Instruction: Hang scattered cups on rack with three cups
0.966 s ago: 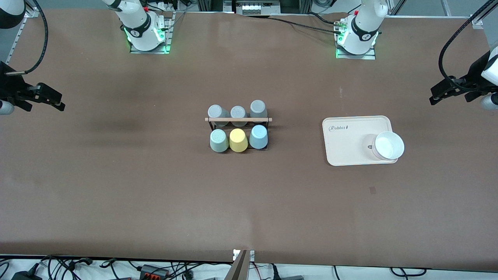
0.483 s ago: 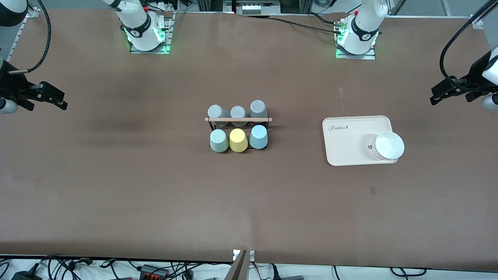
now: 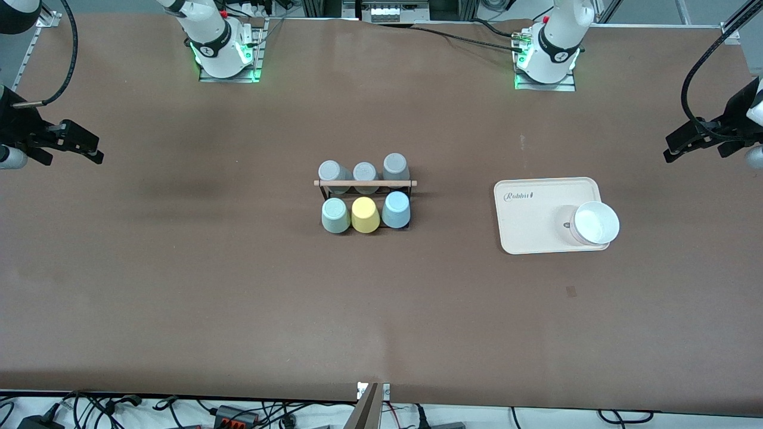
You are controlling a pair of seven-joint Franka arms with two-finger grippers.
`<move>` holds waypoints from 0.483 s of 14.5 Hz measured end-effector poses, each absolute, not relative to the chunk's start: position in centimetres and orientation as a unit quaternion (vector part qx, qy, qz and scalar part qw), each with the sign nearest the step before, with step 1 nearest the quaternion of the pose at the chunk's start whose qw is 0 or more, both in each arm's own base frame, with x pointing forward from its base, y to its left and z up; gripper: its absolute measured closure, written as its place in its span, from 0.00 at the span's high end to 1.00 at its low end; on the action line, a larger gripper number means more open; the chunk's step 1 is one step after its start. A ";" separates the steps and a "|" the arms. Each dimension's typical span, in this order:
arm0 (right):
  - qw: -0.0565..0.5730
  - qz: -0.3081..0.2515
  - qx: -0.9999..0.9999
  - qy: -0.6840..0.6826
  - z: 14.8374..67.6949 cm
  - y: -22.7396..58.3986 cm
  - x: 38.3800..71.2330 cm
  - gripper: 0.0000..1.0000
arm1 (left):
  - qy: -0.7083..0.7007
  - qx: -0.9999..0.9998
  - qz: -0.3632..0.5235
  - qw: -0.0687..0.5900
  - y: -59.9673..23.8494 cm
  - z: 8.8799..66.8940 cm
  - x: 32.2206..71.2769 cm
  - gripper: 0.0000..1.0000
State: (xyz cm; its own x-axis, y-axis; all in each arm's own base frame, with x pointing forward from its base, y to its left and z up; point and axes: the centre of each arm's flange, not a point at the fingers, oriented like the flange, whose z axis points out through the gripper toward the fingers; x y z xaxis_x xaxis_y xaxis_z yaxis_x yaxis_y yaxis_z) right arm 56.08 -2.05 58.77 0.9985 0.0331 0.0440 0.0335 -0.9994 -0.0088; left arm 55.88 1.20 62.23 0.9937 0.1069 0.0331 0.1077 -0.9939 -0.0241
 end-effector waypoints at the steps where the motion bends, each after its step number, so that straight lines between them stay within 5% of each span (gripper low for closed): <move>1: 0.005 -0.020 -1.000 -0.017 58.9 -2.1 55.9 1.00 | -0.054 -0.998 -0.017 0.013 1.2 62.3 55.9 1.00; 7: 0.005 -0.015 -1.000 -0.017 59.1 -2.0 55.6 1.00 | -0.051 -0.999 -0.012 0.013 1.0 61.8 56.3 1.00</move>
State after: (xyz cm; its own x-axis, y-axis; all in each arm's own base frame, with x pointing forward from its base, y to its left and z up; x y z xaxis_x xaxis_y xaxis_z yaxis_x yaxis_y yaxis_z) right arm 55.61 -1.98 59.07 0.9989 0.0343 0.0310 0.0346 -0.9994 -0.0098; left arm 56.30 0.99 61.76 0.9945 0.1016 0.0254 0.1022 -0.9945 -0.0246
